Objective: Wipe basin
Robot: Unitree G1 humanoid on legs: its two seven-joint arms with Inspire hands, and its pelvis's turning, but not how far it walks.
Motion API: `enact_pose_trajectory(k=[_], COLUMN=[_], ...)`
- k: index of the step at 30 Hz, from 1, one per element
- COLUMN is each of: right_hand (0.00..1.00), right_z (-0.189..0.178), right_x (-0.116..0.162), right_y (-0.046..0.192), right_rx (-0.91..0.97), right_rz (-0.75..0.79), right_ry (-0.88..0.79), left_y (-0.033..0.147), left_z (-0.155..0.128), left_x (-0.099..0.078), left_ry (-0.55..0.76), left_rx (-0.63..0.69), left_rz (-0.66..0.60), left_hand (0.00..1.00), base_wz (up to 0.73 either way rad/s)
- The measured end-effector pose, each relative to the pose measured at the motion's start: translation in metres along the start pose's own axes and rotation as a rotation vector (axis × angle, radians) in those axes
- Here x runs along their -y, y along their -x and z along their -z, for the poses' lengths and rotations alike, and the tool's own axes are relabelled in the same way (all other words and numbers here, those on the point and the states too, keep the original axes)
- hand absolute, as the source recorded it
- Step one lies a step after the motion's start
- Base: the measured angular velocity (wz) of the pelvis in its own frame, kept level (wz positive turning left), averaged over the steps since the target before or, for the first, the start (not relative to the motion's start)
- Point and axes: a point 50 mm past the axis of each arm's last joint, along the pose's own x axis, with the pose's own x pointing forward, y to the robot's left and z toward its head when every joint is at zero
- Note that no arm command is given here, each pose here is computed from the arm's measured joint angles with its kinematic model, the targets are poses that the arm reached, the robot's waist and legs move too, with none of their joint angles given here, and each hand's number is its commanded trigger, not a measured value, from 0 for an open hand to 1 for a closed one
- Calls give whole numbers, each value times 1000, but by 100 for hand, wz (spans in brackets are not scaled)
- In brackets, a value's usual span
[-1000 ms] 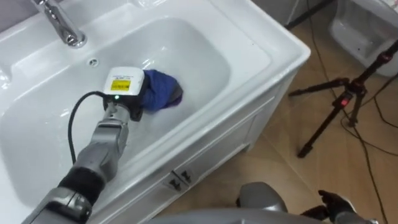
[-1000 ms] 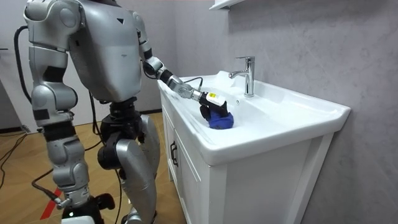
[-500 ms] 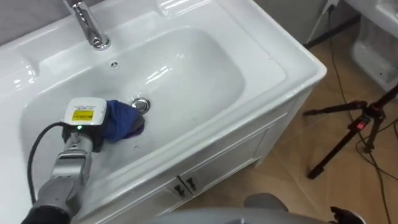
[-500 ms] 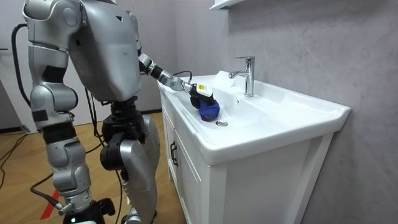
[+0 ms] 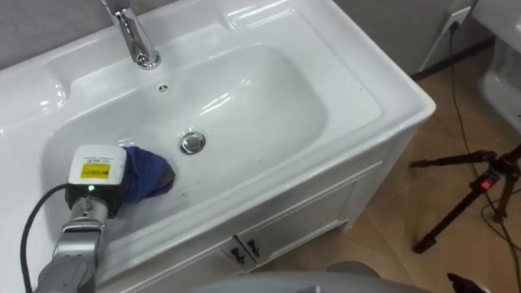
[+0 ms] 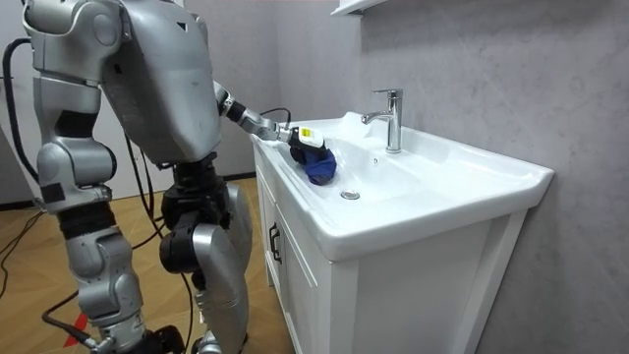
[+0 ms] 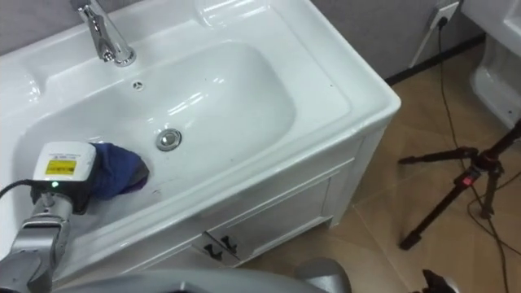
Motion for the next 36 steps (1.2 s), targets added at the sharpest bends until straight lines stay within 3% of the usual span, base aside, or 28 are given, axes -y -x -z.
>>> enact_pose_trajectory(k=[13, 31, 36], right_hand=[0, 0, 0], right_z=[-4, -9, -14], right_x=[7, 14, 15], right_y=[0, -2, -3], right_rx=[14, -4, 5], right_rz=[-2, 24, 41], right_ry=[109, 66, 22], left_y=[9, 11, 8], left_z=[12, 15, 18], left_x=[19, 22, 18], left_ry=[-48, -55, 42], left_rx=[-39, -58, -107], left_rz=[-1, -34, -66], left_hand=[100, 100, 100], base_wz=[1, 3, 3])
